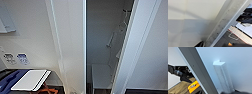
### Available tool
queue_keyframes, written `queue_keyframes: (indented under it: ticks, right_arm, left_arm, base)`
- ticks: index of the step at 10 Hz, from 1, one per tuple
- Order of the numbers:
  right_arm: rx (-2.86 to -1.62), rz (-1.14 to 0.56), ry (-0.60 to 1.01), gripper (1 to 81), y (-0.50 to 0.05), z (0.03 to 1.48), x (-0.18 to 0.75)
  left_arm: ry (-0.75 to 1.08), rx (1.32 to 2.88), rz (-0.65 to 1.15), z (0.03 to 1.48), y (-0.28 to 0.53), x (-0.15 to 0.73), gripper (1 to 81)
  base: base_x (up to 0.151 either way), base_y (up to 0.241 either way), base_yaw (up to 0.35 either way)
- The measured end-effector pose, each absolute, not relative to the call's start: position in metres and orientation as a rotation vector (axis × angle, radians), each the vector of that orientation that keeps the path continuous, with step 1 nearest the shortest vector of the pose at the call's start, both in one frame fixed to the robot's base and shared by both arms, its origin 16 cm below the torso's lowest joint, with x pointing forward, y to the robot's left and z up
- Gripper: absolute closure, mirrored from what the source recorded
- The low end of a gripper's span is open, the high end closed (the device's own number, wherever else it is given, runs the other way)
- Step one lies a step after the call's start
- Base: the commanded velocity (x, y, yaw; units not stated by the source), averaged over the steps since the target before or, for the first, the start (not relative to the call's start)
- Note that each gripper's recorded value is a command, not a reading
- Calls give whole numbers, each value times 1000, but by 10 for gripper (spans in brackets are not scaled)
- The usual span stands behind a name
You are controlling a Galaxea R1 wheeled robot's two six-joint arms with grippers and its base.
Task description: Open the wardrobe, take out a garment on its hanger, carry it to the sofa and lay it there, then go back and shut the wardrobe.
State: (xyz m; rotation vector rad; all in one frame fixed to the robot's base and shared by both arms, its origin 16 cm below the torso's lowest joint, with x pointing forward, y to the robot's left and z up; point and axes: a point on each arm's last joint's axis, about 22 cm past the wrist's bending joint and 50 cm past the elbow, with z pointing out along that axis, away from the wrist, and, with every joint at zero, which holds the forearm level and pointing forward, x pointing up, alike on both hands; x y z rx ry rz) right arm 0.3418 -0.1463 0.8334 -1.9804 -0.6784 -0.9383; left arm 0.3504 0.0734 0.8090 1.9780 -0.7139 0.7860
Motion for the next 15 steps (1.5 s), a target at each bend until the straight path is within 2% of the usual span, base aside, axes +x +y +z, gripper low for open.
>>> queue_keyframes:
  ticks: [15]
  right_arm:
    - [-1980,-963,-677,10,-163,832,323]
  left_arm:
    - [-680,1978,792,809,88,339,10]
  base:
    - [0,0,0]
